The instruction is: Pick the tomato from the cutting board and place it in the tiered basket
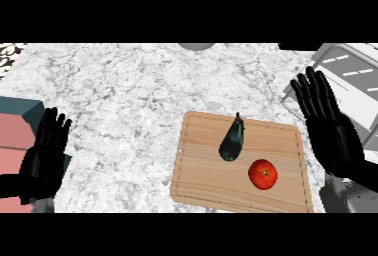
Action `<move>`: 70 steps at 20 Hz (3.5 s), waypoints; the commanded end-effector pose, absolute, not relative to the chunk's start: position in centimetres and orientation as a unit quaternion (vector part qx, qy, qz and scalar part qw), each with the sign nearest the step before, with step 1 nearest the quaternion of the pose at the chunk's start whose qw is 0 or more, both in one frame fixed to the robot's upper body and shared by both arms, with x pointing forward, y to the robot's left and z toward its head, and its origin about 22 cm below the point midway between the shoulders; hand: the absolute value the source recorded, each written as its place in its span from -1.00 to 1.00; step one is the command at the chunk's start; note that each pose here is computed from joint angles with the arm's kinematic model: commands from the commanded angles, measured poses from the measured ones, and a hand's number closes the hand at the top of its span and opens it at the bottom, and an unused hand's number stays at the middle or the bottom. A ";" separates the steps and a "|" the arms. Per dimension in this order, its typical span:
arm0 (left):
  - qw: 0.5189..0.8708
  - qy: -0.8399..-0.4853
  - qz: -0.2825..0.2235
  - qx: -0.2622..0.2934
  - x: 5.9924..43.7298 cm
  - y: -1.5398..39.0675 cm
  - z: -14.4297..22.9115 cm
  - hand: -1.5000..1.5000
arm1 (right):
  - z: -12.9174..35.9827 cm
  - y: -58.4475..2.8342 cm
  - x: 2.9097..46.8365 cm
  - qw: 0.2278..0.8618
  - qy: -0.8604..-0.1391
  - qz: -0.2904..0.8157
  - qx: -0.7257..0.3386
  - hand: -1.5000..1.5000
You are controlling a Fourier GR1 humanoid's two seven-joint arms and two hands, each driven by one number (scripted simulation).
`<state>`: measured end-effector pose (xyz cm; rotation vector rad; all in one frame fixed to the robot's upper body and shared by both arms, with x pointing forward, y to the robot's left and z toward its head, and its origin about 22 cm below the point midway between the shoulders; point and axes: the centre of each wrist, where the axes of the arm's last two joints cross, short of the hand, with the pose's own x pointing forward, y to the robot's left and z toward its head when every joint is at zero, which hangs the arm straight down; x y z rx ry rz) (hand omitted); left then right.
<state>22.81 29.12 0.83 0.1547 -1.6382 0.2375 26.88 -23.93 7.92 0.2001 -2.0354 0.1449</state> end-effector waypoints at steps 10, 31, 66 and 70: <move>0.813 -0.565 -0.019 0.135 20.2 35.7 -1.4 0.00 | -6.0 -25.7 21.4 0.599 -0.712 -0.093 0.354 -1.00; 0.816 -0.564 -0.032 0.123 22.0 35.5 -1.9 0.00 | 8.5 -27.6 29.2 0.693 -0.552 0.459 0.065 -1.00; 0.818 -0.560 -0.029 0.126 21.2 36.7 -1.8 0.00 | 3.0 -28.7 30.3 0.747 -0.419 0.512 0.067 -1.00; 0.816 -0.561 -0.036 0.133 21.2 36.0 -1.5 0.00 | 2.4 -28.8 29.3 0.744 -0.427 0.509 0.068 -1.00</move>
